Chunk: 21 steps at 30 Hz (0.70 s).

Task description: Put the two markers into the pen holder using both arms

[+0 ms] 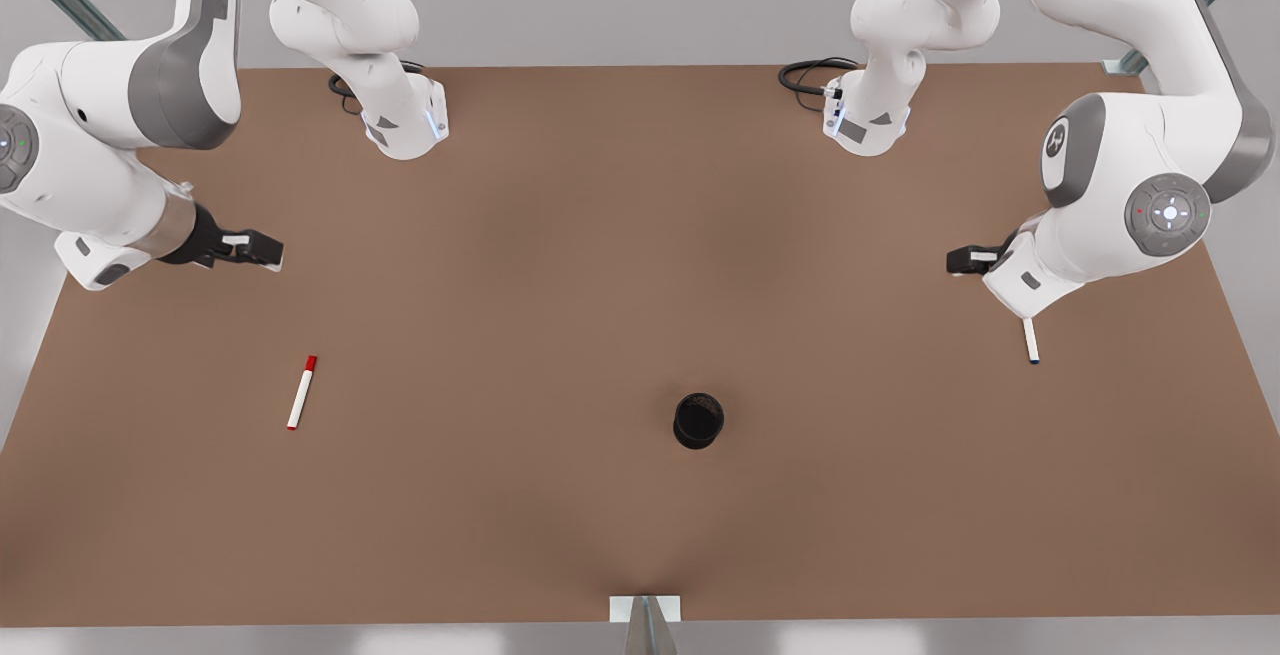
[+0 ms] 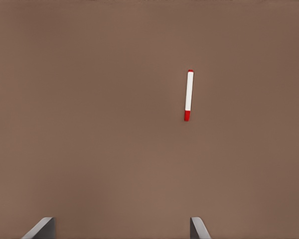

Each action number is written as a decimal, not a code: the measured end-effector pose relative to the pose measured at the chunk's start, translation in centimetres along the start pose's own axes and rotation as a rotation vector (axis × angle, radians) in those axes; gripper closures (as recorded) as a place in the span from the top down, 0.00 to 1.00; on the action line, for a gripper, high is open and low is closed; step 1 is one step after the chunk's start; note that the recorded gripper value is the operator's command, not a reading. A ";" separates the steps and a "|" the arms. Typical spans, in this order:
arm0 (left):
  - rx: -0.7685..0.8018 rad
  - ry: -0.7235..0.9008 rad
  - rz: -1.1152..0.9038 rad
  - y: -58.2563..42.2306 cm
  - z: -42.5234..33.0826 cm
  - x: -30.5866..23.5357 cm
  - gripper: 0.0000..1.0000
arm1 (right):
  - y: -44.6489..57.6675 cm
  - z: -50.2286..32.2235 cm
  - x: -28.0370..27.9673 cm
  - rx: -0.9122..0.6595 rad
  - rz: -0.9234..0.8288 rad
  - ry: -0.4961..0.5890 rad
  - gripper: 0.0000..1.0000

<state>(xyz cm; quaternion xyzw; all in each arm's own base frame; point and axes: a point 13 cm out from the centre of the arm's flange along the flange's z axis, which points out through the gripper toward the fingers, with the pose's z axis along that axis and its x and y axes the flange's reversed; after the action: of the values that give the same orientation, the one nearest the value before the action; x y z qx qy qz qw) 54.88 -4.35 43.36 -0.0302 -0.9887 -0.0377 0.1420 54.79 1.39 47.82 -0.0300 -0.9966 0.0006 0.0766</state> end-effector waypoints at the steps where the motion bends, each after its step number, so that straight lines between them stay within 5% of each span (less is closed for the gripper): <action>1: 0.000 0.000 -0.001 0.0 0.0 0.0 1.00 | 0.0 0.0 -0.1 0.000 0.001 -0.002 1.00; 5: 0.007 0.053 -0.074 4.2 4.5 -2.6 1.00 | -0.2 5.8 -4.5 0.018 0.007 0.063 1.00; 14: 0.056 0.104 -0.219 20.4 30.3 -6.6 1.00 | -6.5 25.4 -13.9 -0.004 0.098 0.130 1.00; 21: 0.023 -0.020 -0.153 24.8 35.0 -6.5 1.00 | -10.9 33.9 -14.0 -0.076 0.161 0.085 1.00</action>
<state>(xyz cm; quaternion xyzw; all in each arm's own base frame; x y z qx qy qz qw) 53.09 22.94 9.67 0.0467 -0.9899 -0.0366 0.1290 62.80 -10.20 12.22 -0.1130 -0.9861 -0.0322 0.1176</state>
